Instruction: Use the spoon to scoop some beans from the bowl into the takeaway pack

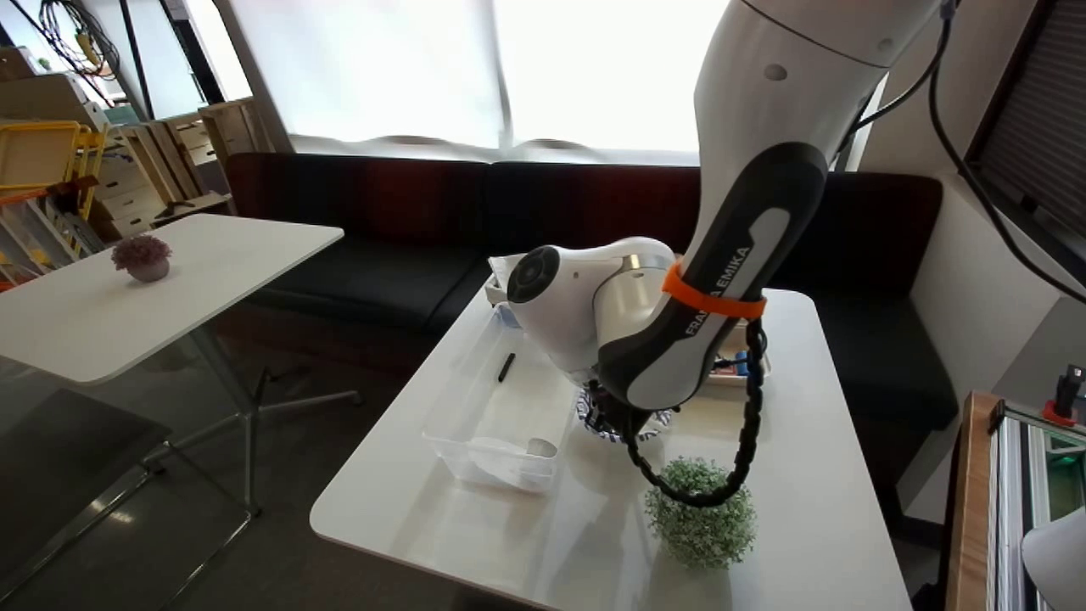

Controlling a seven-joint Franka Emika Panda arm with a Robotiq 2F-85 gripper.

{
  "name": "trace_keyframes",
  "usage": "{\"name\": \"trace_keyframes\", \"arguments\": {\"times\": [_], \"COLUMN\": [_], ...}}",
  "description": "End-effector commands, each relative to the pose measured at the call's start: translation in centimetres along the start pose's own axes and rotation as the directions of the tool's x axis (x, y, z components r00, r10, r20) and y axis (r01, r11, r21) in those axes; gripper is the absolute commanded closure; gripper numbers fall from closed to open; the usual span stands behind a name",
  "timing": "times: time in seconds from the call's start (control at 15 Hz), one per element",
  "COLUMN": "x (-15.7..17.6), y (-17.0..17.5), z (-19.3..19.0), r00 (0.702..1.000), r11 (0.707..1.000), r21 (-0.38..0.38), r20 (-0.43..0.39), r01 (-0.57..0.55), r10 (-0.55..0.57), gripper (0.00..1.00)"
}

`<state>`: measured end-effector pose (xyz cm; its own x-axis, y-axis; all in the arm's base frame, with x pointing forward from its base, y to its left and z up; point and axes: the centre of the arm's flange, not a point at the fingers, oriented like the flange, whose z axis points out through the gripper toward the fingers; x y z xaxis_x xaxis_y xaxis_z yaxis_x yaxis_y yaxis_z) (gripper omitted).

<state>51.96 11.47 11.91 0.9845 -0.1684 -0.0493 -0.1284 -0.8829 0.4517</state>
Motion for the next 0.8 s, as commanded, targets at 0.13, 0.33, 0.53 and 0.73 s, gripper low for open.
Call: {"name": "trace_keyframes", "arguments": {"times": [0.13,0.33,0.53,0.73], "x": [0.74,0.99,1.20,1.48], "y": [-0.87,-1.08,-1.20,-1.08], "z": [0.83,0.80,1.02,1.30], "r00": [0.999,0.999,0.998,0.997], "r11": [0.999,0.999,0.997,0.995], "r21": [0.019,0.031,0.054,0.086], "r20": [-0.024,-0.032,-0.044,-0.069], "r01": [0.033,0.043,0.051,0.052], "r10": [-0.032,-0.042,-0.049,-0.046], "gripper": [0.97,0.97,0.97,0.97]}}
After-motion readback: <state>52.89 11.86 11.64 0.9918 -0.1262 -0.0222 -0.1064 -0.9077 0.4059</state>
